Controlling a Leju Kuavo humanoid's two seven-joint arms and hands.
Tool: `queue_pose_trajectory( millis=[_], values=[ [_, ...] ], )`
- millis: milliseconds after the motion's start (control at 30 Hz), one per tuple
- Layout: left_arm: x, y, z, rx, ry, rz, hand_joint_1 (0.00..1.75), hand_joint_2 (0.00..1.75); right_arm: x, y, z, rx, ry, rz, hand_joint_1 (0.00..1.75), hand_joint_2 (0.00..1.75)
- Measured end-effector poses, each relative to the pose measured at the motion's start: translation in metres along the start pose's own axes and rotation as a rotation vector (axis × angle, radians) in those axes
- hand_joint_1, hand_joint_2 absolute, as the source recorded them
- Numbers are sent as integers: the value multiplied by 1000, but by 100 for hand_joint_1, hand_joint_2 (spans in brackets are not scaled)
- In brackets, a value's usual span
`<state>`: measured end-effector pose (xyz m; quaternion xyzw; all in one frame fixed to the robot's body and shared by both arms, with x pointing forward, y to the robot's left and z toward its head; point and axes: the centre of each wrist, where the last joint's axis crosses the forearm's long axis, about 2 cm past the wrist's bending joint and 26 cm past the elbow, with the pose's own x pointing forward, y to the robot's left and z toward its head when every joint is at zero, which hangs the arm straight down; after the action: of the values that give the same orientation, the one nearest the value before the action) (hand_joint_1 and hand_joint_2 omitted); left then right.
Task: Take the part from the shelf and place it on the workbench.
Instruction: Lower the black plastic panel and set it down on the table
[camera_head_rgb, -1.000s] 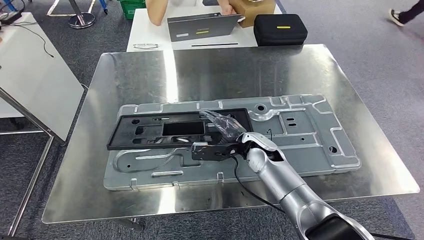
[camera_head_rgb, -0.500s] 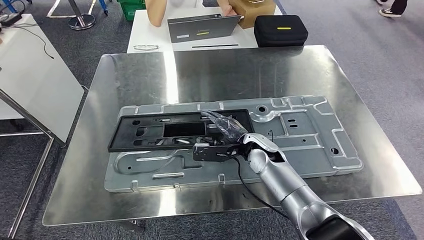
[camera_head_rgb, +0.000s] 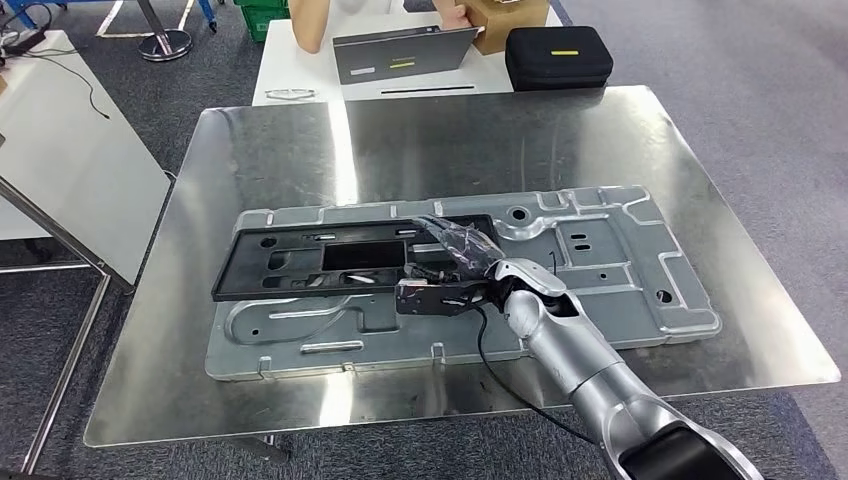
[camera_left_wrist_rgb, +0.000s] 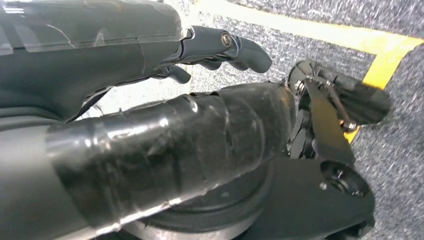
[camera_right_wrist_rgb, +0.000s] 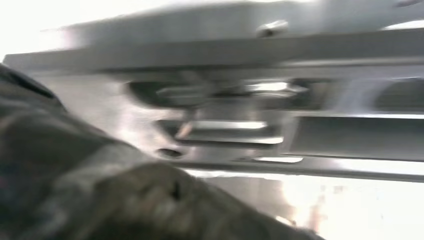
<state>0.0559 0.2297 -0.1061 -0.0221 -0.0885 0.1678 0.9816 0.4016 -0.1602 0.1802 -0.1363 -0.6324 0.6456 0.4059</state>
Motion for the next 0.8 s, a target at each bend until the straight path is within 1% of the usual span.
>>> queue_pose_trajectory(
  millis=[133, 433, 500, 533, 567, 633, 733, 800],
  values=[
    [-1, 1, 0, 4, 2, 1, 0, 0, -8, -23, 0, -9, 15, 44, 0, 0],
    [0, 2, 0, 6, 0, 2, 0, 0, -12, -32, 0, -12, 26, 68, 0, 0],
    [0, 3, 0, 7, 0, 6, 0, 0, -14, -40, 0, -11, 36, 98, 0, 0],
    [0, 3, 0, 7, 0, 9, 0, 0, -16, -48, 0, -13, 42, 118, 0, 0],
    [0, 3, 0, 7, 0, 13, 0, 0, -18, -59, 0, -14, 50, 141, 0, 0],
    [-1, 3, 0, 8, 2, 22, 0, 0, -22, -92, 0, -18, 67, 195, 0, 0],
    [-1, 3, 0, 9, 4, 40, 0, 0, -21, -161, 3, -35, 97, 277, 0, 0],
    [-1, 3, 0, 10, 4, 49, 0, 0, -15, -210, 7, -66, 115, 327, 0, 0]
  ],
)
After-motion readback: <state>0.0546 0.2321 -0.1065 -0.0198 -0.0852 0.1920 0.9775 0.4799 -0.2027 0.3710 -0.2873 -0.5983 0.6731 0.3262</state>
